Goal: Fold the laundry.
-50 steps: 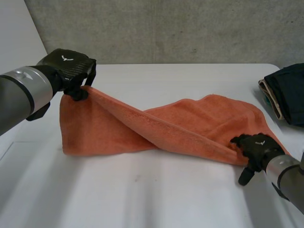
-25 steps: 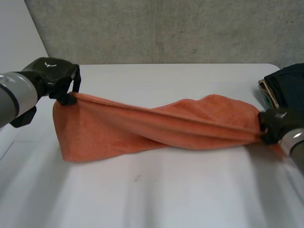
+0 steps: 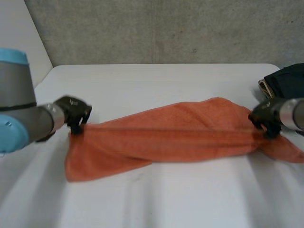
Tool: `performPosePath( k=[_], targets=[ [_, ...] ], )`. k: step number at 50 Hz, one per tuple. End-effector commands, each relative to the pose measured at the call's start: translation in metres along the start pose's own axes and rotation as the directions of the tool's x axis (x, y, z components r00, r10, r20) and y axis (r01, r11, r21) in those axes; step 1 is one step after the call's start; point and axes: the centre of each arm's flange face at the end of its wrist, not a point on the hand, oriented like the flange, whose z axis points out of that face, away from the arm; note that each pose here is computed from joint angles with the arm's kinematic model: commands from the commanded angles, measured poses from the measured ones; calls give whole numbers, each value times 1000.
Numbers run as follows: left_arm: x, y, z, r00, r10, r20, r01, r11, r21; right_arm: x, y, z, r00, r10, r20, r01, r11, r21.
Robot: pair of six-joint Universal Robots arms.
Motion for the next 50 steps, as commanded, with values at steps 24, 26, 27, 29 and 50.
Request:
performPosePath(
  k=[24,26,27,29,50],
  targets=[
    [-91,-82,-16,904,-288,316,65,822,565,52,-91,7,867,317,-384,-25,798,603],
    [-84,-65,-6,913,-279,300,85,845,528,37,-78,17,893,293,-340,-55,823,565],
    [-80,-56,-1,916,-275,290,96,855,509,28,-71,23,906,281,-315,-70,836,544],
    [-68,-33,12,925,-266,272,120,882,455,3,-52,38,937,252,-244,-103,864,494],
    [-64,25,27,937,-175,304,91,958,271,-34,25,87,912,384,-145,-346,909,232]
  ],
)
